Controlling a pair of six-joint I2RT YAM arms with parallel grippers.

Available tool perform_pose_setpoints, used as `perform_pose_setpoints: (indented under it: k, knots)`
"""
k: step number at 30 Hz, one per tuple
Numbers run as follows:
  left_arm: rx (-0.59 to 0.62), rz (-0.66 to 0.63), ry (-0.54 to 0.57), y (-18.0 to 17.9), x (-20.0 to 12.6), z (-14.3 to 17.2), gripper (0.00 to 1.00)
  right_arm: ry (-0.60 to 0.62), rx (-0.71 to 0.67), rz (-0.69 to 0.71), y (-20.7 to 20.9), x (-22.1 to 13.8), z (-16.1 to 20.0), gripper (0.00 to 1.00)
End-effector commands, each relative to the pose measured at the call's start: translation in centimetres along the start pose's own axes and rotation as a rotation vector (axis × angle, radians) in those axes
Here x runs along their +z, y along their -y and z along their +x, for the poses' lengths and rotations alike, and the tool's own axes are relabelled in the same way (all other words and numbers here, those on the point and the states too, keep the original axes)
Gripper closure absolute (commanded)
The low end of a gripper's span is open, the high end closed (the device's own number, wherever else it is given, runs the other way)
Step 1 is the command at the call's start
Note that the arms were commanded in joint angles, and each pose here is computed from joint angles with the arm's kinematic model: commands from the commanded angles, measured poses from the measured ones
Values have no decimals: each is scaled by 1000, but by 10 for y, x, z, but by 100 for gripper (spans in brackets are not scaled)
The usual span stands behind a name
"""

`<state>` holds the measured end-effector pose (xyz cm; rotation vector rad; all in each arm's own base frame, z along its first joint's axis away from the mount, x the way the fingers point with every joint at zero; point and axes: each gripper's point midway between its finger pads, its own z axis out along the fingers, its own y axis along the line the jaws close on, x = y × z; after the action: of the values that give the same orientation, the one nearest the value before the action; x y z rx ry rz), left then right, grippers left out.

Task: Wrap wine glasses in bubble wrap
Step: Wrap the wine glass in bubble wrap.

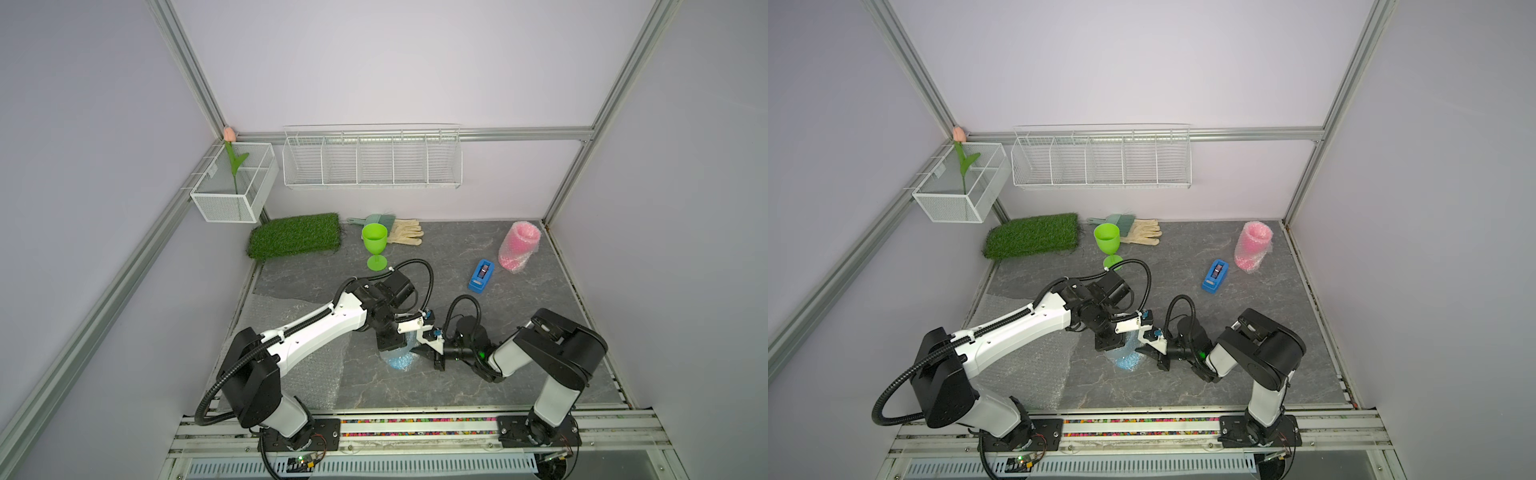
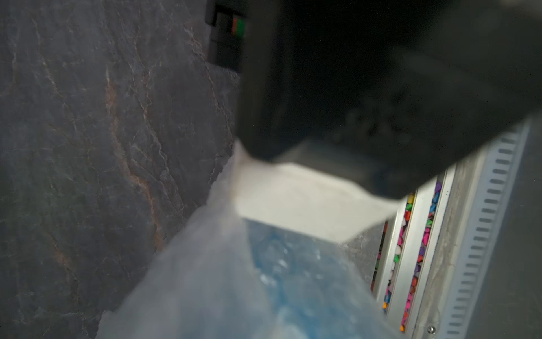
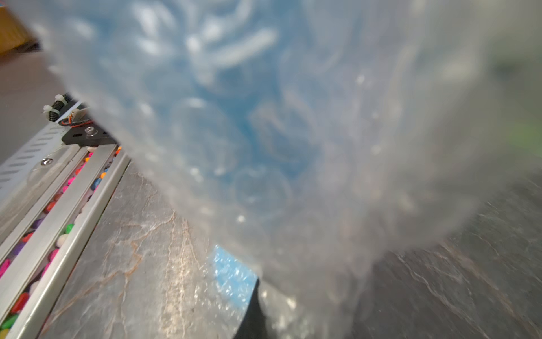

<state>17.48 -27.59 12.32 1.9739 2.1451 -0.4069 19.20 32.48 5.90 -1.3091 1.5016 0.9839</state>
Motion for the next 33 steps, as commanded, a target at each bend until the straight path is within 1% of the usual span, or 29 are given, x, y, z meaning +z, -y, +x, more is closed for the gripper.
perform_pose_setpoints:
  k: [1,4,6,8,10,11,16,18,20,24,25,26,27,29,30,32,33]
  knots:
    - [-59,128,-153,20,31,37,100,12,16,9,2,-4,3,93]
    - [-78,68,-144,12,19,33,100,11,23,16,4,-5,4,93]
    - [-93,-11,-83,2,-1,21,88,10,27,20,5,-5,4,93]
    - [-106,-71,-13,-4,-24,9,81,12,28,22,6,-6,4,93]
    - [-121,-131,51,-8,-48,-1,69,12,30,23,6,-6,4,93]
    - [-126,-161,82,-10,-59,-5,65,12,32,23,6,-6,4,93]
    - [-129,-281,247,-21,-97,-28,54,17,36,16,6,-5,4,93]
    - [-123,-307,277,-24,-104,-33,48,17,38,15,6,-6,4,93]
    - [-113,-303,283,-25,-103,-37,44,17,39,16,5,-7,4,93]
    - [-102,-244,252,-23,-85,-39,39,18,41,15,7,-6,4,93]
    - [-102,-226,246,-22,-80,-39,40,17,43,15,7,-6,4,93]
    - [-102,-201,234,-20,-73,-38,43,16,44,15,7,-6,5,93]
    - [-104,-184,221,-20,-68,-37,48,15,46,13,7,-6,5,93]
    - [-111,-147,189,-17,-56,-34,63,16,47,14,8,-6,5,93]
    - [-115,-124,173,-16,-50,-33,68,15,50,13,7,-6,5,93]
    - [-122,-94,132,-15,-37,-28,77,16,52,9,8,-5,5,93]
    - [-126,-84,114,-15,-30,-26,80,16,55,6,7,-5,5,93]
